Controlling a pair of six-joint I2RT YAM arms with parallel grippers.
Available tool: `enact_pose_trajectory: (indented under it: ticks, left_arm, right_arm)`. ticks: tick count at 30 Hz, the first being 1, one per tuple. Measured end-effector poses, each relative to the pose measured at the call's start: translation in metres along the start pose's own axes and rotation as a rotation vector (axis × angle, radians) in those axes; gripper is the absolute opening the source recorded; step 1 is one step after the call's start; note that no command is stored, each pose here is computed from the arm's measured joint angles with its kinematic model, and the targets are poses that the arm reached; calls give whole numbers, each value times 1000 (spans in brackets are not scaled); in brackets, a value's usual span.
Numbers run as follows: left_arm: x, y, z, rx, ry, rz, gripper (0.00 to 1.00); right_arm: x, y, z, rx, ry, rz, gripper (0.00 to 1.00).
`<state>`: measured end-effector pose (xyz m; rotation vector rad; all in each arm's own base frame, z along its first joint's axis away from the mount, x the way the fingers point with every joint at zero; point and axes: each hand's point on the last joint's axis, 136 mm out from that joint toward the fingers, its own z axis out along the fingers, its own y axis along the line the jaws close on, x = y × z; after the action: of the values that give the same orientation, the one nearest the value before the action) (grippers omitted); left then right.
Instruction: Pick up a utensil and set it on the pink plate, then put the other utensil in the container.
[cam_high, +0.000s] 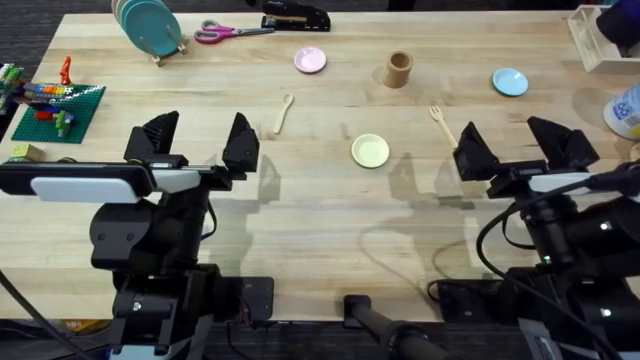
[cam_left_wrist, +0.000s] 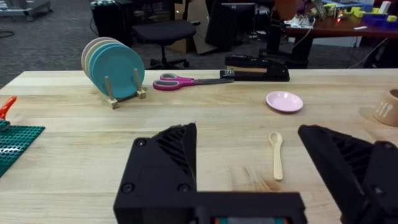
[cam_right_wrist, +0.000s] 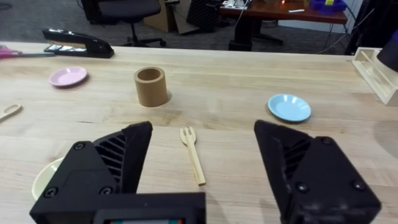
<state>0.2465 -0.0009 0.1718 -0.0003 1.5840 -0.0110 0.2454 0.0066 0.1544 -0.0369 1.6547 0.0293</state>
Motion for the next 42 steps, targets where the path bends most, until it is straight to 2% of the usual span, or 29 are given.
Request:
enact_pose_trajectory:
  ticks: [12, 16, 20, 25, 29, 35, 42]
  left_arm:
    - [-1, 0, 0, 0, -4, 0, 993]
    - [-3, 0, -3, -1, 26, 4, 994]
    - [-29, 0, -11, 0, 21, 9, 994]
    - [-67, -1, -17, 0, 6, 6, 994]
    - [-84, -1, -17, -1, 85, 1, 993]
    - [-102, -4, -11, 14, 280, -6, 993]
    - [-102, -5, -2, 19, 566, -14, 993]
  right_arm:
    - [-1, 4, 0, -21, -4, 4, 998]
    - [-3, 7, -1, -38, -2, 4, 998]
    - [-18, 8, -7, -45, 1, 4, 998]
    - [-67, 9, -23, -46, -25, 2, 998]
    - [-91, 10, -30, -53, 20, 5, 998]
    - [-103, 10, -32, -54, 208, 18, 997]
    - [-103, 10, -26, -57, 465, 27, 998]
